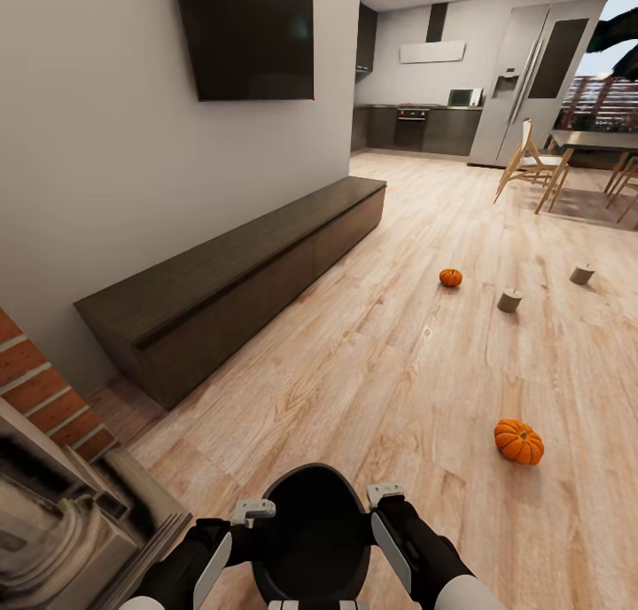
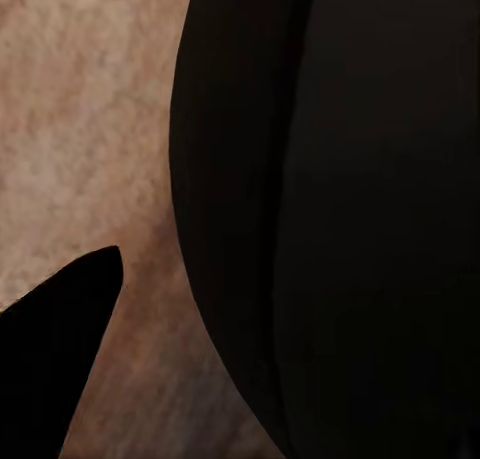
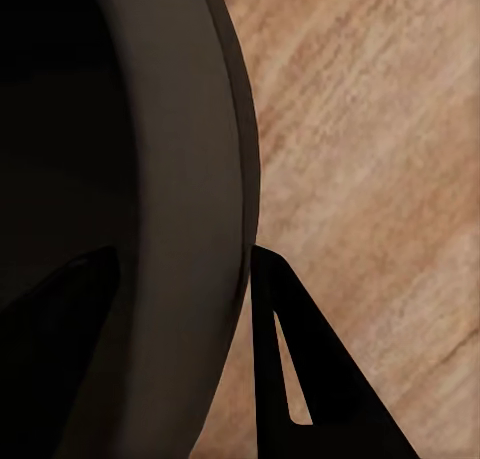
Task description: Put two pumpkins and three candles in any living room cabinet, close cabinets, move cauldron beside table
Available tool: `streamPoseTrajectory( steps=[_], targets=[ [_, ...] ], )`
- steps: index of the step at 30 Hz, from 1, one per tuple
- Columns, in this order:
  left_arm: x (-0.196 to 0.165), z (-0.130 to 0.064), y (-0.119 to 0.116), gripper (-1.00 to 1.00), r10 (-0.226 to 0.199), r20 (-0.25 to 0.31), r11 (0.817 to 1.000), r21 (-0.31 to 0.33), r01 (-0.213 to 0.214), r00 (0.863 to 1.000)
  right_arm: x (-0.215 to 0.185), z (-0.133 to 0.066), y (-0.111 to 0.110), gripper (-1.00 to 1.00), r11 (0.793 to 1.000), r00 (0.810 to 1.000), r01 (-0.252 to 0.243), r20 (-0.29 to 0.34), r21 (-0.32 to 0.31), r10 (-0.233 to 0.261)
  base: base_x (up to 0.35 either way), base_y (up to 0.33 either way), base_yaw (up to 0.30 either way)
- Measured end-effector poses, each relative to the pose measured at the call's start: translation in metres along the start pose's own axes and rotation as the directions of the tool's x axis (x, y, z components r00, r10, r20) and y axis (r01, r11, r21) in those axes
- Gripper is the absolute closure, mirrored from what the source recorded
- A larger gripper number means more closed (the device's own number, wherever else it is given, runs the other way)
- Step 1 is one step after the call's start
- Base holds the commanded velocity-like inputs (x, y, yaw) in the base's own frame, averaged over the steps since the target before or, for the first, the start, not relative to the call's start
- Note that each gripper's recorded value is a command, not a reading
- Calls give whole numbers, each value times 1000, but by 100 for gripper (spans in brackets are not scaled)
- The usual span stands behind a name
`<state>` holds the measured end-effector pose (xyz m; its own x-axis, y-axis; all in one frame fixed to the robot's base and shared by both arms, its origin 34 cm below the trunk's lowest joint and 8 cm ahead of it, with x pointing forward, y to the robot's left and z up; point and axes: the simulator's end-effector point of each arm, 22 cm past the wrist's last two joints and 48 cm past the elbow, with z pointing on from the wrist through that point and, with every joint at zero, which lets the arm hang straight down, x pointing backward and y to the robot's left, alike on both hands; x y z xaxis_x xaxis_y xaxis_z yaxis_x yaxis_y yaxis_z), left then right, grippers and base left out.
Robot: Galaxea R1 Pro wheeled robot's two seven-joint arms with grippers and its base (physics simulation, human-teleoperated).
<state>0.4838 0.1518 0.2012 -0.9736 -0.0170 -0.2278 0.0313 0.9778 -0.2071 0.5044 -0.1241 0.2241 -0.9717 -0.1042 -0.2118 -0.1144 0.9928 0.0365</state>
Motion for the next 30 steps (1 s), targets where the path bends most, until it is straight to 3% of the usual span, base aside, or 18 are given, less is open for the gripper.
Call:
streamPoseTrajectory(
  steps=[30],
  targets=[
    [-2, -1, -1, 100, 6, 5, 1000, -1, -6, 1000, 0, 0, 2, 100, 1000, 1000, -11, 0, -9, 11, 0, 0, 0]
  ],
)
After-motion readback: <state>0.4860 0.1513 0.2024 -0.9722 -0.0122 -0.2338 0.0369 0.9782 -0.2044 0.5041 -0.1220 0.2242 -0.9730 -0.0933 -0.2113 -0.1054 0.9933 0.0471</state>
